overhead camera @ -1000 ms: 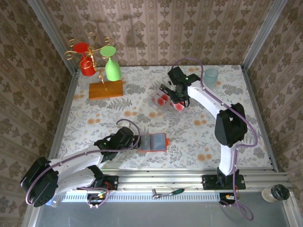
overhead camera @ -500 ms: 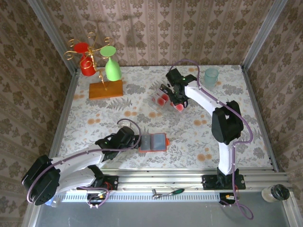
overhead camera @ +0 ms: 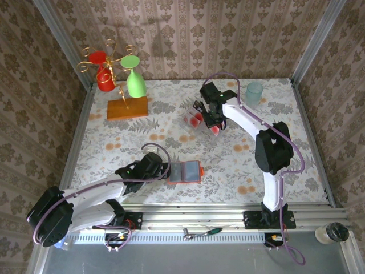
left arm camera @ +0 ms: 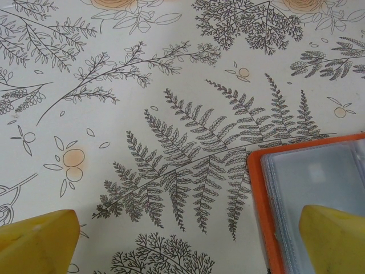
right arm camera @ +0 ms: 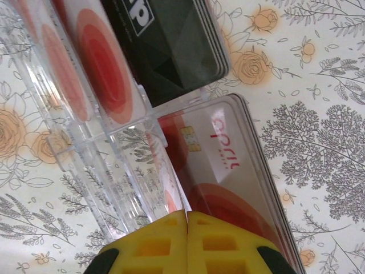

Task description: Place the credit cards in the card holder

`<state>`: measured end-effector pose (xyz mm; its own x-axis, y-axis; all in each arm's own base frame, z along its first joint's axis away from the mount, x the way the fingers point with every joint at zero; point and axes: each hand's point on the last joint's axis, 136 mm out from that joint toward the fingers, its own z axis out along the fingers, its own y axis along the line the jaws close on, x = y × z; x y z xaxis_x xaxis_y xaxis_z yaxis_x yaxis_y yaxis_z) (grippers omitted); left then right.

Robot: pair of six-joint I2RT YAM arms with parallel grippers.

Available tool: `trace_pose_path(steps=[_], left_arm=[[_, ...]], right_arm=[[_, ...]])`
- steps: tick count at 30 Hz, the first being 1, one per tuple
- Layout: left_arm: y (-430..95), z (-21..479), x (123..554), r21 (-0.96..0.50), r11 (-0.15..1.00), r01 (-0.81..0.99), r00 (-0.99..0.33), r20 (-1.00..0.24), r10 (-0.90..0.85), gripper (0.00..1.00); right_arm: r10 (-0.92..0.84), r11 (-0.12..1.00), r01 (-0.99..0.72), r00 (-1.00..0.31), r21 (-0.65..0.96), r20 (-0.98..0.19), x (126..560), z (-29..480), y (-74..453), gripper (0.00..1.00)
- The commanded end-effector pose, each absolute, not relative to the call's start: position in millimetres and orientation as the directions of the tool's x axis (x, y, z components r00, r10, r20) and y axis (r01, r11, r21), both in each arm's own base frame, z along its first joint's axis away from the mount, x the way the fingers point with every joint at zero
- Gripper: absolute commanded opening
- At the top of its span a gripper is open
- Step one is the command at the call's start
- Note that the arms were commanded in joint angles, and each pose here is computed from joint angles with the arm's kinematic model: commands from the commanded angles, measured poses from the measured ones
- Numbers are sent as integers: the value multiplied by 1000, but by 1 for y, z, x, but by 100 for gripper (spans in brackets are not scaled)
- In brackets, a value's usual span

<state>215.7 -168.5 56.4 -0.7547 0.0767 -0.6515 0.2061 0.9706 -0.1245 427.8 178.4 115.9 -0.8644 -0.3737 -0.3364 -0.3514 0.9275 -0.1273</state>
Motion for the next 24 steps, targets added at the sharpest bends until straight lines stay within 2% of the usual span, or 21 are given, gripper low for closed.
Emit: trace_pose_path(steps=[1, 10, 24], left_arm=[[-175, 70, 222, -147, 969, 200, -738, -673, 51, 100], [-175, 71, 222, -145, 969, 202, -738, -673, 53, 100], [-176, 73, 222, -146, 968, 205, -737, -674, 54, 100]], right_arm=[[-424, 904, -416, -840, -100, -338, 420, 119, 185, 0], [-431, 893, -444, -791, -78, -435, 421, 161, 192, 0], [-450, 890, -442, -813, -112, -370, 421, 126, 185, 0]])
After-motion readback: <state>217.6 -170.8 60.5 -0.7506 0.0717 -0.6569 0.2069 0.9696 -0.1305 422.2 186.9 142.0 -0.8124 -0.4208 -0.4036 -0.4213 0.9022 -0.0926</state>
